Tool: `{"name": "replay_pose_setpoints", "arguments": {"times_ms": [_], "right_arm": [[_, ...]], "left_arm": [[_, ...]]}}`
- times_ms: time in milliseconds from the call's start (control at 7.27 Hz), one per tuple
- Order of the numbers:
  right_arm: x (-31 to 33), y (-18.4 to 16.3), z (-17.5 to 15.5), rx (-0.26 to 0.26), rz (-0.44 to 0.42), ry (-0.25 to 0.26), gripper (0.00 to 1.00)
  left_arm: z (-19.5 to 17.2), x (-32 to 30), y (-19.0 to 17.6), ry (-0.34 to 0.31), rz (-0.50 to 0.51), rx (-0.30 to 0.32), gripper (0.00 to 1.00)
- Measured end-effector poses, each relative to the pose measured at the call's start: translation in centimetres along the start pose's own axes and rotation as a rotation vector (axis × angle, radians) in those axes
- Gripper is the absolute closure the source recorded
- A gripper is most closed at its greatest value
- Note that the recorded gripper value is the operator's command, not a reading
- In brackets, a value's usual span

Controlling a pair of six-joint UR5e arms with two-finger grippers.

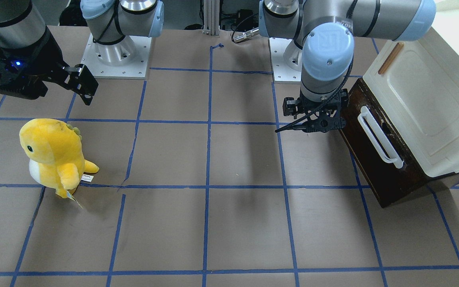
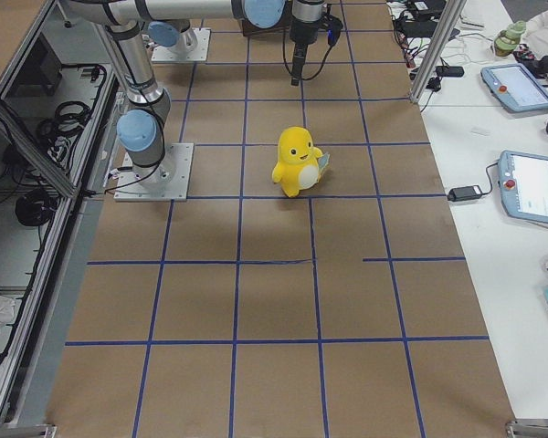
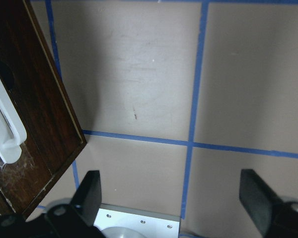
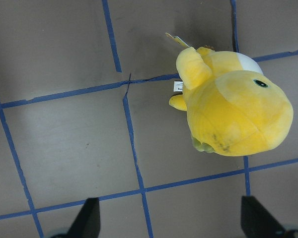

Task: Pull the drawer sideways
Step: 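Move the left gripper down to the white drawer handle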

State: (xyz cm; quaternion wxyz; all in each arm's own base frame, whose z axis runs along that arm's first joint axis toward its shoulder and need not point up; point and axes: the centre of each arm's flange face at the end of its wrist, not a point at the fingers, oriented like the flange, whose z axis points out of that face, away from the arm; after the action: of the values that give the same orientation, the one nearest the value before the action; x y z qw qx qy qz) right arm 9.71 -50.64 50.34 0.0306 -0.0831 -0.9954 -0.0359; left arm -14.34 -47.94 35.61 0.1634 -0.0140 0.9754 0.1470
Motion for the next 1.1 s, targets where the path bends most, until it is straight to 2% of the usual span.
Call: {"name": "replay_pose_setpoints", "arguments": {"times_ms": [550, 826, 963, 1101], "right_arm": [[0.0, 0.0, 0.0, 0.0, -0.001, 0.0, 0.0], [0.0, 0.0, 0.0, 0.0, 0.0, 0.0, 0.0], [0.0, 0.0, 0.0, 0.0, 0.0, 0.0, 0.0], [0.0, 0.0, 0.0, 0.0, -0.001, 0.0, 0.0]], "left_arm": [[7.4, -0.3, -2.3, -0.388, 0.11, -0.139, 0.0], [9.3, -1.0, -3.2, -0.586, 0.186, -0.19, 0.0], [9.7, -1.3, -3.5, -0.659, 0.215, -0.203, 0.0], [10.1, -1.3, -3.9, -0.701, 0.226, -0.209, 0.0]]}}
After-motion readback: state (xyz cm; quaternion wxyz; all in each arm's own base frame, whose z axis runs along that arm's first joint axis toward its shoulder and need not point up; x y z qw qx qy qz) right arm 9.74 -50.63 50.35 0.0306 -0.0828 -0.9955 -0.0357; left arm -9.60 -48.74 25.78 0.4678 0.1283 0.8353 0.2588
